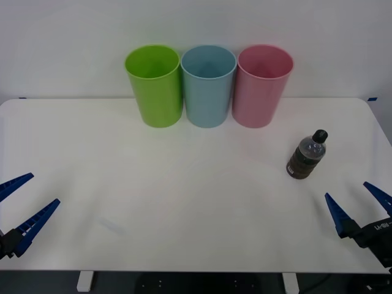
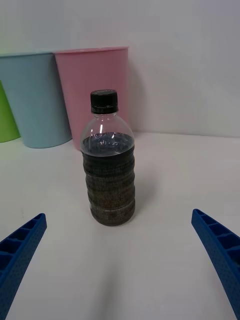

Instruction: Grasp the object on the table and drop it into the matching bin: aluminum can to the light blue bin, PET bottle to the pink bin.

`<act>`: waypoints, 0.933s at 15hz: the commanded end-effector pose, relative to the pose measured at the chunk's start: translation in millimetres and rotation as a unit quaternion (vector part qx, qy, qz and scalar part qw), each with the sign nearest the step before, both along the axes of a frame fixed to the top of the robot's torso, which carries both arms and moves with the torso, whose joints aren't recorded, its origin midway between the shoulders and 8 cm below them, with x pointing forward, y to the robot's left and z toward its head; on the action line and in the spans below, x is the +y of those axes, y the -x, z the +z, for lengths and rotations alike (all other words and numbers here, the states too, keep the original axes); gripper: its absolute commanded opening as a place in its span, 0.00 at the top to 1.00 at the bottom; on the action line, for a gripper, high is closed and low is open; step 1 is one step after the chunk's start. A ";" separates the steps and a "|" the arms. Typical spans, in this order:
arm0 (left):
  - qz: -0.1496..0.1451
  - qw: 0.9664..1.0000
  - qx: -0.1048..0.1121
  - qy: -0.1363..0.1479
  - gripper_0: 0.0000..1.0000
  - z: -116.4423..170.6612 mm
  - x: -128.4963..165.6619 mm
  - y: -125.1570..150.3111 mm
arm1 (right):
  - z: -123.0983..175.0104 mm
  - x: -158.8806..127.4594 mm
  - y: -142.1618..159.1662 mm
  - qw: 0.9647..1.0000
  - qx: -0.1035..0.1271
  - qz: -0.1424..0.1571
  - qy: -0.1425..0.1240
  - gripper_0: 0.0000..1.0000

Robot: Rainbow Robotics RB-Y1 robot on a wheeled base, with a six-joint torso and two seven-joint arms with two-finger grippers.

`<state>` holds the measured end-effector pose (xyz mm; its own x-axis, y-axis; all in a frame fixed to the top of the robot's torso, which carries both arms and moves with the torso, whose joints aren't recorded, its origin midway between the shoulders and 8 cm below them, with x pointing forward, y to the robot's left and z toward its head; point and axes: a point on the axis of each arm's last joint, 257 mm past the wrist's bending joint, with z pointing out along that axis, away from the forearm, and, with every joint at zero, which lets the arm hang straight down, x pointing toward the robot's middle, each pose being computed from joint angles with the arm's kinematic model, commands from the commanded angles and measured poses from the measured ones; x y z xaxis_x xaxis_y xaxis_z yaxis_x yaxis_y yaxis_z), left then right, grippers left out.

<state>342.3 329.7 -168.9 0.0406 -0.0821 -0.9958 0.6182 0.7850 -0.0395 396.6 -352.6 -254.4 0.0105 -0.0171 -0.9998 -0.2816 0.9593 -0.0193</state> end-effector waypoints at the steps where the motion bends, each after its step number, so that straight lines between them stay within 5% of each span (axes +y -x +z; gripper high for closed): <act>1: 0.000 1.000 0.000 0.000 0.00 0.0 0.0 0.0 | -3.5 9.5 -12.5 1.000 0.003 -0.008 -0.003 0.00; 14: 0.000 1.000 0.000 0.000 0.00 0.0 0.0 0.0 | -23.9 39.3 -74.8 1.000 0.014 -0.003 0.005 0.00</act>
